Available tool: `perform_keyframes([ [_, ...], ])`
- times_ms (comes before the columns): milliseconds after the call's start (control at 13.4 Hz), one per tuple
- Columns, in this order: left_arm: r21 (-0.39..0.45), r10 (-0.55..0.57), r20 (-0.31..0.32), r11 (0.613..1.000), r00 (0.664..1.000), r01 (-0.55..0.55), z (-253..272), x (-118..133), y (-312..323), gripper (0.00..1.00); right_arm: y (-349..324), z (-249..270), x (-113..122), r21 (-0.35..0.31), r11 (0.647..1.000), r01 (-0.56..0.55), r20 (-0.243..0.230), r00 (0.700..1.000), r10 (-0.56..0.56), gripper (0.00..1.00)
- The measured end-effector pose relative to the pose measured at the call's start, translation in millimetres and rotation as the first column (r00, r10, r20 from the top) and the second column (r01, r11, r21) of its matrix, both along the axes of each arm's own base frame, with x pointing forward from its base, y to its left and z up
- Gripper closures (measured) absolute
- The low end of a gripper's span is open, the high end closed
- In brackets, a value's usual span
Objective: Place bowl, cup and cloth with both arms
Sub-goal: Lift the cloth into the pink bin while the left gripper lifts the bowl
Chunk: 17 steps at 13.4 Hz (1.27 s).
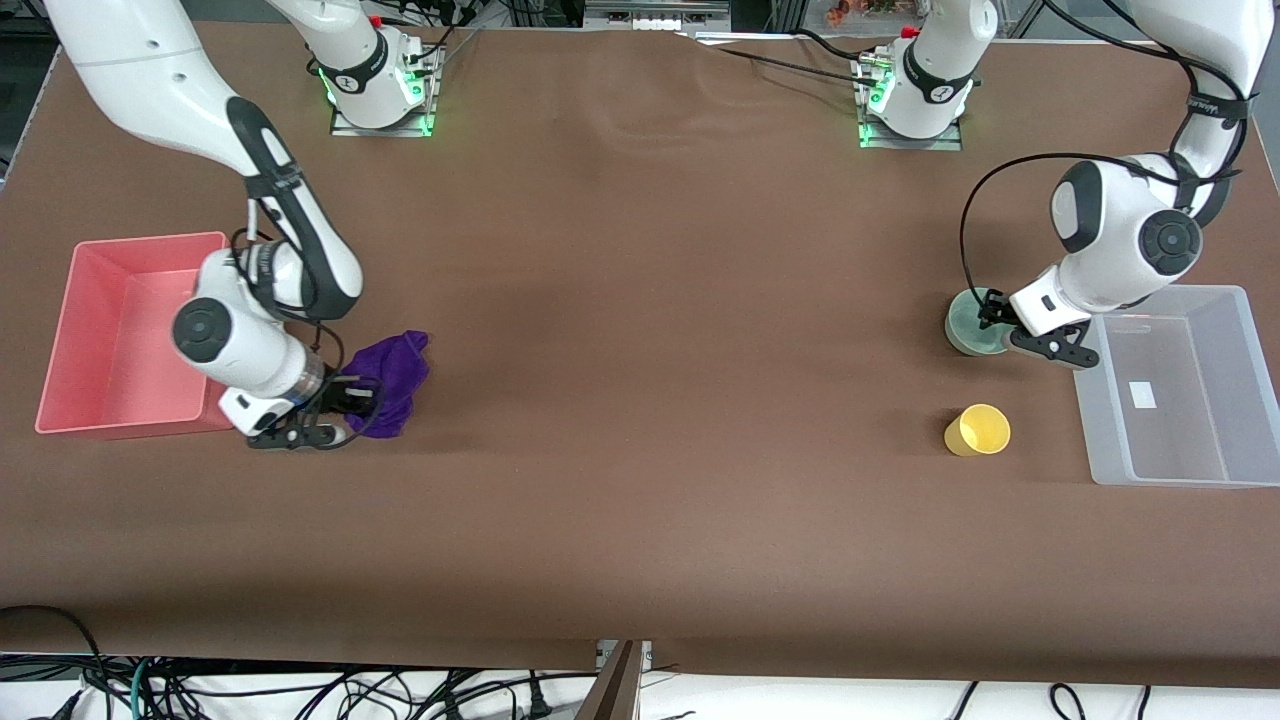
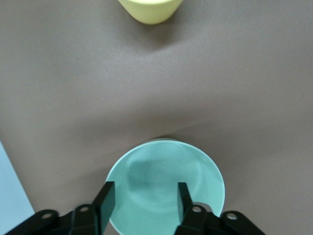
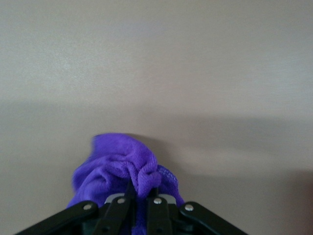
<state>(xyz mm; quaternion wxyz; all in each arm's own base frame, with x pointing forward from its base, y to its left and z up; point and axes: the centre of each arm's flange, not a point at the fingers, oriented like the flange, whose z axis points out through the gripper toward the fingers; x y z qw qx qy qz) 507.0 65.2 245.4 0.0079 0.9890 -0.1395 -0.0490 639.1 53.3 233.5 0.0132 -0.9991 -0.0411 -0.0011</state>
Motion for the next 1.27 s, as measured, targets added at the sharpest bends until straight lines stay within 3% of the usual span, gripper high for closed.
perform_keyframes([
  [298,0.014,-0.031,-0.008,0.999,0.999,0.031,-1,1,0,0.00,-59,132,7,-0.021,0.997,-0.075,-0.154,0.986,0.071,0.90],
  [596,0.053,-0.084,-0.021,0.995,0.996,0.085,-30,-1,13,0.02,-157,236,-16,-0.006,0.991,-0.135,-0.283,0.950,0.128,0.90],
  [969,0.034,-0.093,-0.045,0.995,0.995,0.094,-58,-8,32,0.54,-268,259,-46,-0.017,0.974,-0.227,-0.317,0.925,0.210,0.90],
  [1267,0.037,-0.099,-0.043,0.994,0.994,0.101,-47,2,31,0.96,-288,232,-51,-0.004,0.977,-0.214,-0.354,0.914,0.199,0.90],
])
